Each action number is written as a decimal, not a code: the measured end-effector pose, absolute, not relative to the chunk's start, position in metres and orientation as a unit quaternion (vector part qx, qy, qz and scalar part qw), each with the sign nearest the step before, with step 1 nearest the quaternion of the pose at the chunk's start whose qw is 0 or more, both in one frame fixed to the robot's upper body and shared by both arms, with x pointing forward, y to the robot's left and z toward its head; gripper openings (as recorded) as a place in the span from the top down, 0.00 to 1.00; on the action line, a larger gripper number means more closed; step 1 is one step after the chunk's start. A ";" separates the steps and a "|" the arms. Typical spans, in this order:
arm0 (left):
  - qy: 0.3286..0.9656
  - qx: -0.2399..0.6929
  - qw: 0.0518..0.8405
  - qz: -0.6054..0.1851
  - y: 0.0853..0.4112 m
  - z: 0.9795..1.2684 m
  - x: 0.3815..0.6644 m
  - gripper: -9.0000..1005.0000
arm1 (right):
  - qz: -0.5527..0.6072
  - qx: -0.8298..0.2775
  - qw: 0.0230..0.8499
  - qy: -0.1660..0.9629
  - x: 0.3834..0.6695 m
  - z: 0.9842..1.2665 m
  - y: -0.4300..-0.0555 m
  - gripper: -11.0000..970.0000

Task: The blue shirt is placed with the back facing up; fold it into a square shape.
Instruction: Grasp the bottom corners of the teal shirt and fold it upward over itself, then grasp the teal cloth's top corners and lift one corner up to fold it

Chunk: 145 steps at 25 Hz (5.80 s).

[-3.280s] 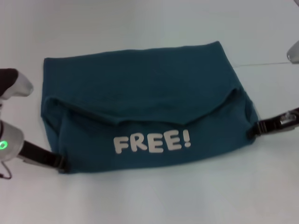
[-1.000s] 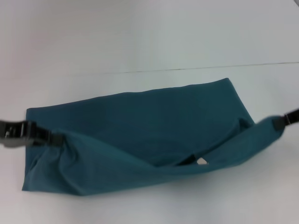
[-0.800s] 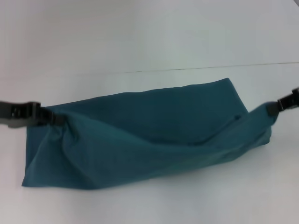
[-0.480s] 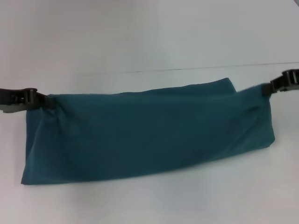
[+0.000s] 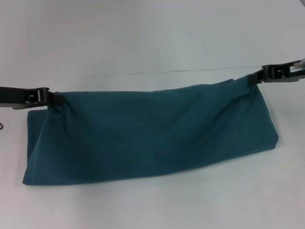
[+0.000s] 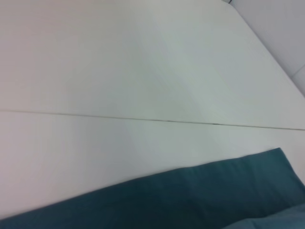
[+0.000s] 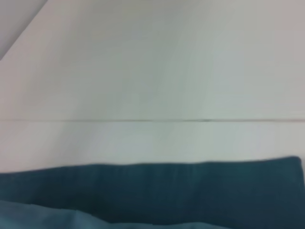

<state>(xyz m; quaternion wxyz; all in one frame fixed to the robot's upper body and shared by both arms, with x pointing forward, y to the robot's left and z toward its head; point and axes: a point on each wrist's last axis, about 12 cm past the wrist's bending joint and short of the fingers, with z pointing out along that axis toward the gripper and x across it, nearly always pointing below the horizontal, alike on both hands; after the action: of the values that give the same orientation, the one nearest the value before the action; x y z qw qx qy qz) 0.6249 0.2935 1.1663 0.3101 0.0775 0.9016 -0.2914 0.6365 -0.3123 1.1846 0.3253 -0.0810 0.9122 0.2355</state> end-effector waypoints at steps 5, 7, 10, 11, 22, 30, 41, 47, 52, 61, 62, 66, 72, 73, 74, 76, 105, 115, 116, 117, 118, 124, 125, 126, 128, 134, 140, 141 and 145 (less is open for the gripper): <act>0.903 0.082 0.323 -0.271 0.283 1.162 0.631 0.91 | 0.226 -0.065 0.341 0.910 0.645 1.174 -0.305 0.92; 0.903 0.082 0.329 -0.264 0.279 1.160 0.633 0.91 | 0.223 -0.060 0.344 0.910 0.647 1.171 -0.304 0.92; 0.902 0.084 0.341 -0.250 0.274 1.158 0.637 0.91 | 0.214 -0.057 0.349 0.911 0.651 1.166 -0.302 0.92; 0.903 0.086 0.343 -0.245 0.273 1.157 0.638 0.91 | 0.210 -0.055 0.352 0.911 0.652 1.164 -0.301 0.92; 0.900 0.083 0.379 -0.196 0.265 1.147 0.652 0.91 | 0.192 -0.027 0.385 0.903 0.662 1.153 -0.296 0.92; 0.897 0.085 0.401 -0.167 0.259 1.142 0.659 0.91 | 0.182 -0.033 0.395 0.900 0.670 1.150 -0.283 0.92; 0.891 0.098 0.423 -0.136 0.249 1.132 0.662 0.90 | 0.162 -0.031 0.415 0.895 0.677 1.145 -0.273 0.92; 0.886 0.075 0.438 -0.132 0.247 1.128 0.665 0.88 | 0.152 -0.033 0.436 0.886 0.680 1.146 -0.273 0.92; 0.889 0.076 0.431 -0.134 0.242 1.126 0.669 0.78 | 0.142 -0.032 0.449 0.881 0.682 1.148 -0.274 0.76; 0.891 0.073 0.428 -0.134 0.249 1.127 0.670 0.52 | 0.142 -0.044 0.443 0.884 0.679 1.144 -0.273 0.37; 0.892 0.073 0.425 -0.138 0.251 1.128 0.669 0.48 | 0.144 -0.047 0.440 0.885 0.679 1.144 -0.272 0.32; 0.898 0.069 0.400 -0.170 0.261 1.133 0.659 0.32 | 0.155 -0.064 0.428 0.888 0.676 1.147 -0.270 0.19; 0.913 0.050 0.339 -0.222 0.292 1.155 0.628 0.07 | 0.168 -0.093 0.418 0.888 0.668 1.158 -0.270 0.09; 0.917 0.040 0.325 -0.227 0.300 1.159 0.620 0.07 | 0.170 -0.095 0.416 0.888 0.666 1.160 -0.271 0.07; 0.919 0.036 0.320 -0.228 0.303 1.160 0.617 0.07 | 0.173 -0.096 0.415 0.888 0.665 1.161 -0.272 0.06; 0.925 0.020 0.300 -0.233 0.312 1.162 0.605 0.07 | 0.177 -0.096 0.413 0.888 0.662 1.164 -0.274 0.04; 0.944 -0.077 0.202 -0.249 0.317 1.127 0.582 0.07 | 0.170 -0.110 0.423 0.883 0.659 1.176 -0.278 0.05; 0.943 -0.108 0.206 -0.239 0.326 1.115 0.584 0.07 | 0.169 -0.118 0.424 0.882 0.659 1.176 -0.276 0.05; 0.943 -0.110 0.206 -0.239 0.326 1.114 0.584 0.07 | 0.169 -0.118 0.424 0.882 0.659 1.176 -0.276 0.05; 0.943 -0.111 0.205 -0.238 0.327 1.113 0.584 0.07 | 0.169 -0.118 0.425 0.882 0.659 1.176 -0.275 0.05; 0.943 -0.111 0.205 -0.236 0.327 1.113 0.584 0.07 | 0.169 -0.119 0.425 0.881 0.659 1.177 -0.275 0.05; 0.945 -0.111 0.204 -0.230 0.324 1.108 0.586 0.08 | 0.169 -0.124 0.424 0.881 0.660 1.177 -0.272 0.05; 0.945 -0.110 0.202 -0.231 0.323 1.107 0.586 0.08 | 0.169 -0.125 0.424 0.881 0.660 1.177 -0.271 0.05; 0.946 -0.109 0.201 -0.231 0.322 1.107 0.586 0.09 | 0.169 -0.126 0.424 0.881 0.660 1.177 -0.271 0.05; 0.946 -0.107 0.198 -0.232 0.320 1.106 0.587 0.09 | 0.169 -0.126 0.424 0.881 0.660 1.177 -0.271 0.05; 0.947 -0.107 0.196 -0.233 0.319 1.104 0.588 0.12 | 0.168 -0.125 0.424 0.881 0.660 1.176 -0.271 0.05; 0.946 -0.107 0.197 -0.233 0.316 1.102 0.589 0.14 | 0.167 -0.127 0.424 0.881 0.659 1.176 -0.272 0.05; 0.946 -0.107 0.197 -0.233 0.315 1.101 0.590 0.15 | 0.167 -0.127 0.424 0.881 0.659 1.176 -0.272 0.05; 0.948 -0.105 0.196 -0.226 0.313 1.099 0.592 0.16 | 0.167 -0.127 0.424 0.881 0.659 1.176 -0.272 0.05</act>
<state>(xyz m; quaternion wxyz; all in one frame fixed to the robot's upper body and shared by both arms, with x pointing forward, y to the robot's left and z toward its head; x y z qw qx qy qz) 0.5917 0.3128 1.0986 0.1958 -0.1054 0.9485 -0.2258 0.6594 -0.2715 1.1758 0.4243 -0.1275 0.8807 0.1673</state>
